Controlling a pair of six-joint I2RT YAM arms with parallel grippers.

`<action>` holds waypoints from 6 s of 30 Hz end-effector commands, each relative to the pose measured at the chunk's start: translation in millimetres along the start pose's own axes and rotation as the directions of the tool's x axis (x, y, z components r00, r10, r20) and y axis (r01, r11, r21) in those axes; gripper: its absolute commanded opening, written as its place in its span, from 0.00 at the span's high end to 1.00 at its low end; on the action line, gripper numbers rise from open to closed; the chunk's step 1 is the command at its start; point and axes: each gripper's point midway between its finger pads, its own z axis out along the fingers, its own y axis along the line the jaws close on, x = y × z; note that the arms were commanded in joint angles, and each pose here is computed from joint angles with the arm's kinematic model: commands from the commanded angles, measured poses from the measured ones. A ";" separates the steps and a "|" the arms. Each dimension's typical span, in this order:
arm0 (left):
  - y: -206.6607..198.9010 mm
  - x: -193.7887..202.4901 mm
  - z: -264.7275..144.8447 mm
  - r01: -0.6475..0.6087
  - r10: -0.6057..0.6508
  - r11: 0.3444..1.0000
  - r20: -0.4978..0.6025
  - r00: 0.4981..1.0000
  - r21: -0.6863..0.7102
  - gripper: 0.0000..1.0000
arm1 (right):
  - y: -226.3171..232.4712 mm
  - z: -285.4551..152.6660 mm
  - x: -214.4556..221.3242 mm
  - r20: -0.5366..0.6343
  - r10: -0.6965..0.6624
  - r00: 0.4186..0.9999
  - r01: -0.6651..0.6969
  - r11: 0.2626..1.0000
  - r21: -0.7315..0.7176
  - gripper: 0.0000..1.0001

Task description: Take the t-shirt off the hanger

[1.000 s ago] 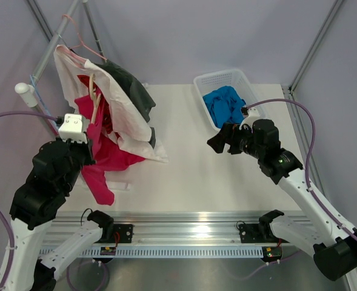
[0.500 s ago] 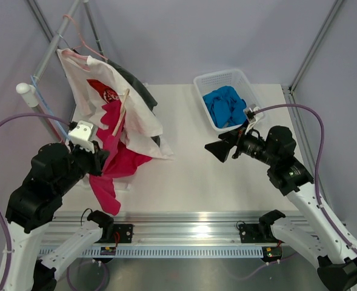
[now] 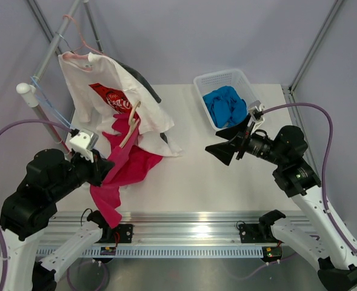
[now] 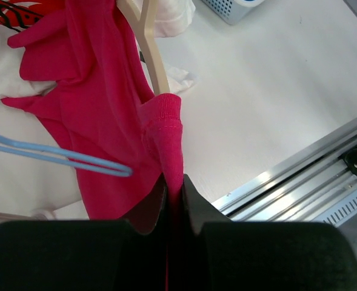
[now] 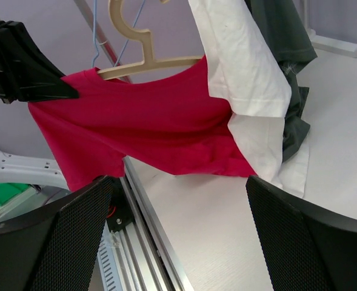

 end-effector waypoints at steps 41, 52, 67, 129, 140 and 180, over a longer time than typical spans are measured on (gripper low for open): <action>-116.0 -55.4 41.6 -0.031 -0.206 0.708 0.249 0.946 0.706 1.00 | -16.5 0.3 -39.2 0.206 -0.058 0.977 0.035 0.993 0.116 0.05; -115.7 -55.9 84.8 -0.002 -0.214 0.703 0.214 0.953 0.711 1.00 | -36.7 25.5 -43.2 0.216 -0.101 0.971 0.077 0.990 0.118 0.06; -129.6 -49.2 95.1 0.010 -0.213 0.703 0.196 0.957 0.712 1.00 | -40.6 56.7 -32.7 0.119 -0.149 0.982 0.123 0.973 0.196 0.06; -117.7 -25.0 62.3 0.003 -0.096 0.825 0.134 0.986 0.566 0.40 | -63.4 -37.9 -112.5 0.287 -0.245 0.926 0.010 0.776 0.631 1.00; -118.2 -24.3 66.8 0.002 -0.087 0.826 0.125 0.988 0.564 0.14 | -44.3 -31.3 -117.9 0.300 -0.191 0.935 -0.007 0.833 0.553 1.00; -85.8 -0.1 87.8 -0.026 -0.024 0.914 0.118 0.993 0.406 1.00 | -52.7 -63.3 -140.8 0.355 -0.225 0.908 -0.075 0.745 0.663 1.00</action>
